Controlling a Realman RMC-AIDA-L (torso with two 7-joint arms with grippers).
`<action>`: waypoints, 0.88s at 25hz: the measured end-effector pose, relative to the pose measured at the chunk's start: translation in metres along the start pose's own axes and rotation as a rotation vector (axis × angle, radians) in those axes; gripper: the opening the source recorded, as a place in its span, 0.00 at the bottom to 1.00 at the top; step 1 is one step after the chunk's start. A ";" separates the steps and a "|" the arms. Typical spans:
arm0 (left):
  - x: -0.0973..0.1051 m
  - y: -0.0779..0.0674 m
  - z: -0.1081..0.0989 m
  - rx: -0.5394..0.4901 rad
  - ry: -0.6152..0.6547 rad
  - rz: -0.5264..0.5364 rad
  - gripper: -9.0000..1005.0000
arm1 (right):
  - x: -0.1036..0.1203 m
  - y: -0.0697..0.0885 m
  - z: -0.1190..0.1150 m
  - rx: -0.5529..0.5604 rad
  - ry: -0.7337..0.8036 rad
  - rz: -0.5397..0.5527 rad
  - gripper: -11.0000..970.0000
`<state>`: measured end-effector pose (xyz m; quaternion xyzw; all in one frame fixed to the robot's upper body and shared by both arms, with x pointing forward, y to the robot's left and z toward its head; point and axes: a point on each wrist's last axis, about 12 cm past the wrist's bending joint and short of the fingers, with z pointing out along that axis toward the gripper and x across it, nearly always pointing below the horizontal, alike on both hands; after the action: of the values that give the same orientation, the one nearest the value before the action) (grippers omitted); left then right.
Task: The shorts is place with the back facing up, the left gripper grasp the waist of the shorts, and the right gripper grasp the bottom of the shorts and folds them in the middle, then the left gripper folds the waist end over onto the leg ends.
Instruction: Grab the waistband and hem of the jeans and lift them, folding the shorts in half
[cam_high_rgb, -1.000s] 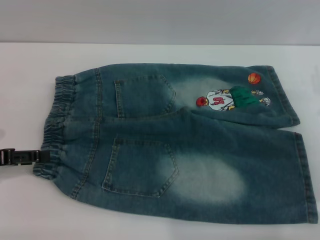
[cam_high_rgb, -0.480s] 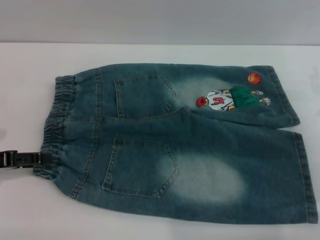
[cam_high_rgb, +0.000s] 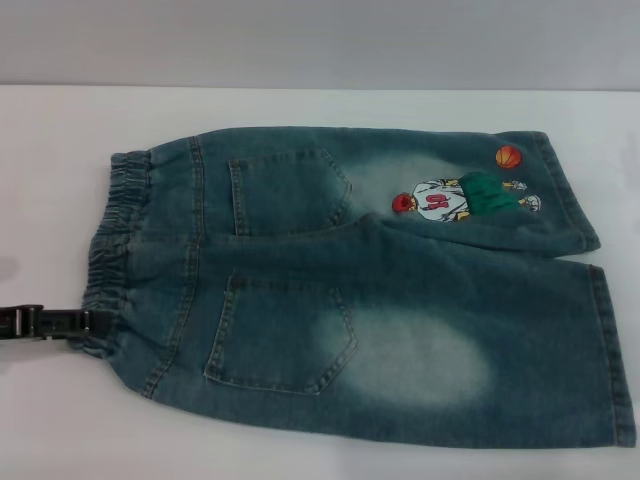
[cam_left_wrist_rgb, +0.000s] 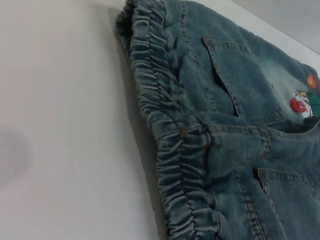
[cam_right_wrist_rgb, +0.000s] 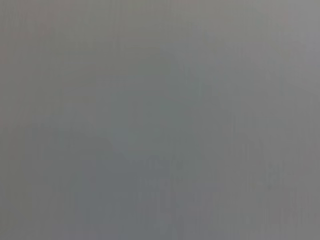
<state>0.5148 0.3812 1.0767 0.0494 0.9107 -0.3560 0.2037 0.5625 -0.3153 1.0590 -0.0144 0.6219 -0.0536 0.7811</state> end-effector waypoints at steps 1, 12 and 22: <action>0.000 -0.001 0.001 0.001 0.008 0.001 0.81 | 0.000 0.000 0.000 0.000 0.000 0.000 0.58; -0.007 -0.007 0.005 0.020 0.027 0.019 0.81 | 0.000 -0.001 0.000 0.004 0.002 -0.001 0.58; -0.013 -0.012 0.004 0.048 0.027 0.041 0.81 | 0.002 -0.001 0.000 0.008 0.013 0.001 0.58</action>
<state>0.5255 0.3698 1.0868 0.0776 0.9033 -0.3728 0.1975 0.5627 -0.3168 1.0577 -0.0106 0.6268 -0.0561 0.7771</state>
